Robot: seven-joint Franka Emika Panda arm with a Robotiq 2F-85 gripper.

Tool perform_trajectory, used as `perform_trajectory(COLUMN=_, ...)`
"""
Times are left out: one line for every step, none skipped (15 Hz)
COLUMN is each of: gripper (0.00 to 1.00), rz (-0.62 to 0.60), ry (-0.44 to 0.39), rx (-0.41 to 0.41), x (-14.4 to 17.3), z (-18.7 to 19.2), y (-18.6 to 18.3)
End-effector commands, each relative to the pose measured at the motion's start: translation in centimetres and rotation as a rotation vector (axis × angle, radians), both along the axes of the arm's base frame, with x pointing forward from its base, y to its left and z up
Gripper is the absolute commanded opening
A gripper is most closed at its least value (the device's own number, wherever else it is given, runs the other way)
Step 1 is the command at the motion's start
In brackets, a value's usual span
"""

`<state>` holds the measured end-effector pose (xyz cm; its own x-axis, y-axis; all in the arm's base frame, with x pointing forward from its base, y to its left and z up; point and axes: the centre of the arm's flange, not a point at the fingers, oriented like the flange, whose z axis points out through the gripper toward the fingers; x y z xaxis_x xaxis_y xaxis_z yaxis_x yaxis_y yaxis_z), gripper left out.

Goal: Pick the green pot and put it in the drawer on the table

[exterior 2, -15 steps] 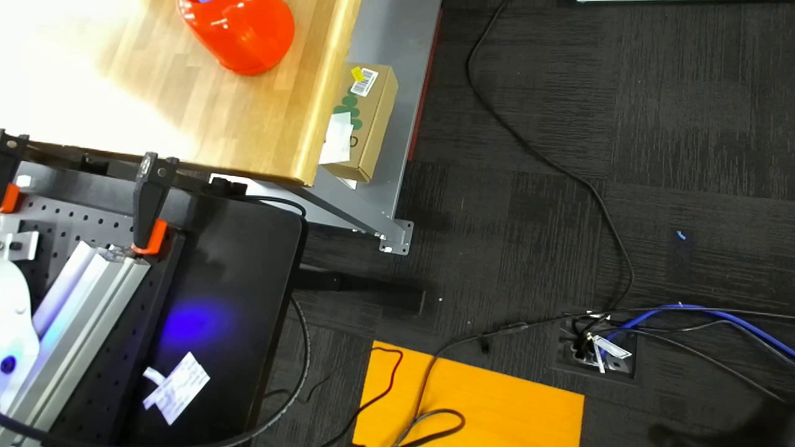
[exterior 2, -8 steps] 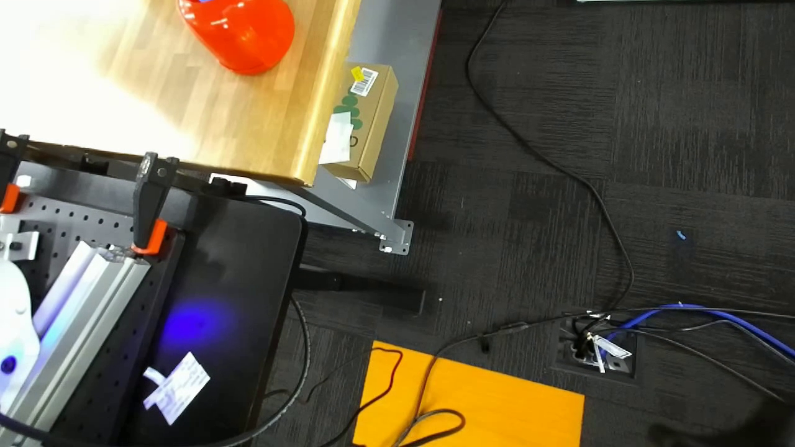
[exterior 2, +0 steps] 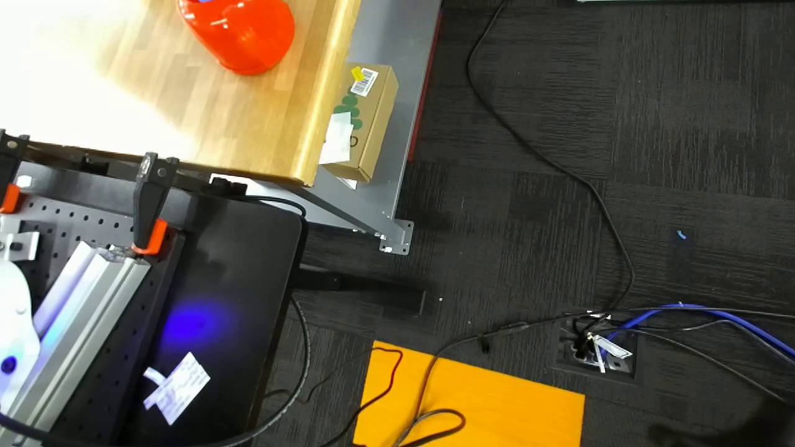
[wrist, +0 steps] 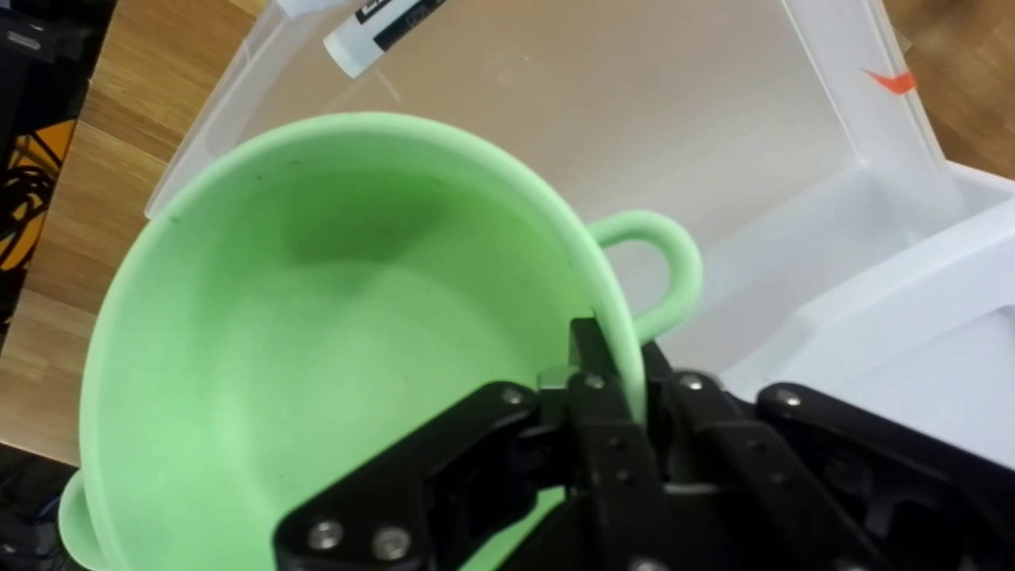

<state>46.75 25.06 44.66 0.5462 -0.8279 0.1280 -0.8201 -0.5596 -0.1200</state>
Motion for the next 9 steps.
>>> perform_trajectory(gripper=0.02, rz=0.0, ry=0.0, rx=0.0, x=0.0, z=0.0, y=0.0)
perform_trajectory(gripper=0.02, rz=0.007, ry=0.004, rx=-0.006, x=0.2, z=-0.2, y=0.2)
perform_trajectory(gripper=0.02, rz=0.012, ry=0.009, rx=-0.008, x=0.4, z=-0.3, y=0.4)
perform_trajectory(gripper=0.02, rz=0.03, ry=0.023, rx=-0.012, x=0.8, z=-0.5, y=0.9)
perform_trajectory(gripper=0.02, rz=0.049, ry=0.037, rx=-0.018, x=1.2, z=-0.7, y=1.6)
perform_trajectory(gripper=0.02, rz=0.07, ry=0.05, rx=-0.022, x=1.4, z=-1.0, y=2.3)
perform_trajectory(gripper=0.02, rz=0.095, ry=0.064, rx=-0.03, x=1.8, z=-1.2, y=3.3)
perform_trajectory(gripper=0.02, rz=0.116, ry=0.081, rx=-0.037, x=2.2, z=-1.5, y=4.2)
perform_trajectory(gripper=0.02, rz=0.136, ry=0.096, rx=-0.05, x=2.6, z=-2.0, y=5.3)
